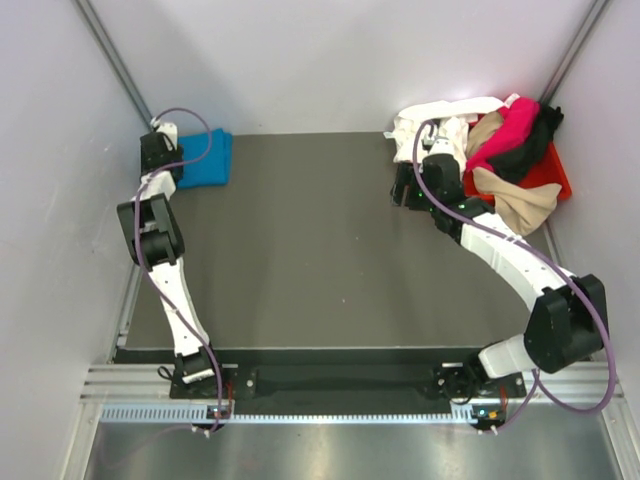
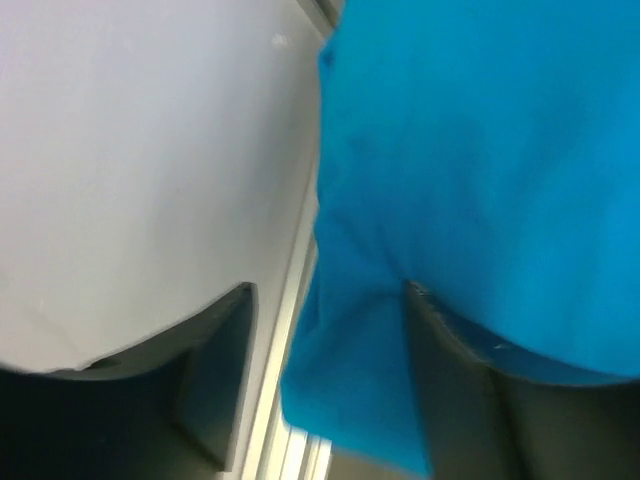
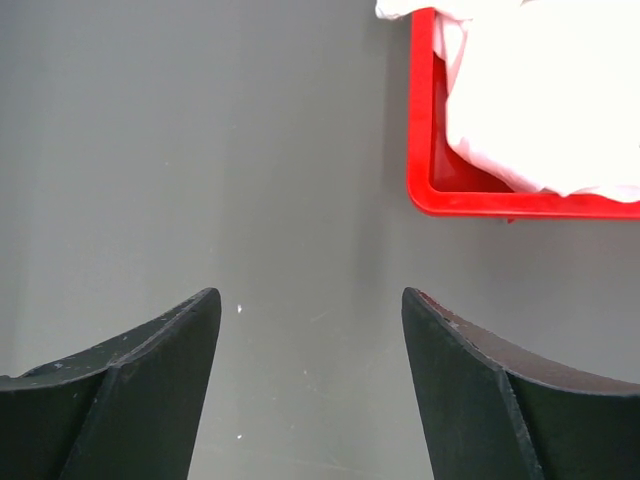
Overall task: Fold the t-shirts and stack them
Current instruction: Neatly place the folded tshirt to the corner, then reset both grippers
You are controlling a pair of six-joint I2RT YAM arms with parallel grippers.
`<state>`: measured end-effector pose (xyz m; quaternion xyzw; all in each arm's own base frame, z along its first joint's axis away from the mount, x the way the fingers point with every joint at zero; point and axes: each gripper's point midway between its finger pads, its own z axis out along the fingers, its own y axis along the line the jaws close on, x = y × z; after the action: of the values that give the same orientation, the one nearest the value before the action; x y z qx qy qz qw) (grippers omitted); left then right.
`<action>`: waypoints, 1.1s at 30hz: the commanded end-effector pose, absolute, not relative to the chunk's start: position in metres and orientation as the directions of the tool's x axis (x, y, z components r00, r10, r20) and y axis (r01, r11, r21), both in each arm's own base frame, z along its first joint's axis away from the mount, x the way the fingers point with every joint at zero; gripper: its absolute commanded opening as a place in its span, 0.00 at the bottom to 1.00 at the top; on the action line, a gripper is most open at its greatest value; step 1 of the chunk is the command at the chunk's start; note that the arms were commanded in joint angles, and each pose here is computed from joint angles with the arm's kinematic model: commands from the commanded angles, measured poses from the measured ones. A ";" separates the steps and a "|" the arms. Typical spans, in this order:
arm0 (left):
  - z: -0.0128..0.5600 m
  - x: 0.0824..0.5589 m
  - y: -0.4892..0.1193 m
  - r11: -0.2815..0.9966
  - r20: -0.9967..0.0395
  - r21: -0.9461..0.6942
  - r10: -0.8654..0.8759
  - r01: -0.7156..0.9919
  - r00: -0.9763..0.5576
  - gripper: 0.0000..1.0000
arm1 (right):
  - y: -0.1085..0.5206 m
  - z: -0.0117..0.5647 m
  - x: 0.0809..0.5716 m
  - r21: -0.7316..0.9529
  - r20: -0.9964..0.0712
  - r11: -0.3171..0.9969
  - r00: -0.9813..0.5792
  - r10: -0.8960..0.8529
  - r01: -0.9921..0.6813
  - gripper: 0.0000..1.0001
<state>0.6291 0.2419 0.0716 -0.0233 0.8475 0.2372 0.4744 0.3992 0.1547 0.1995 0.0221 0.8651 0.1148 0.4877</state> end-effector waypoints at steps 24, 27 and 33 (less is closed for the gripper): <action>0.106 0.298 -0.054 0.853 -0.612 0.012 0.419 0.522 -0.671 0.99 | 0.082 0.160 0.313 0.228 -0.867 0.974 -0.456 0.202 -0.001 0.88; 0.102 0.282 -0.042 0.872 -0.611 0.064 0.419 0.486 -0.672 0.99 | 0.084 0.156 0.309 0.226 -0.870 0.974 -0.456 0.189 -0.029 0.88; 0.093 0.271 -0.035 0.902 -0.661 0.101 0.376 0.419 -0.650 0.99 | 0.085 0.145 0.304 0.225 -0.873 0.973 -0.454 0.179 -0.050 0.89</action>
<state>0.2654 -0.0402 0.0909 0.2342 0.9148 -0.0484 0.3256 0.2966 0.0836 0.1286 0.0465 0.8675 0.0958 0.4860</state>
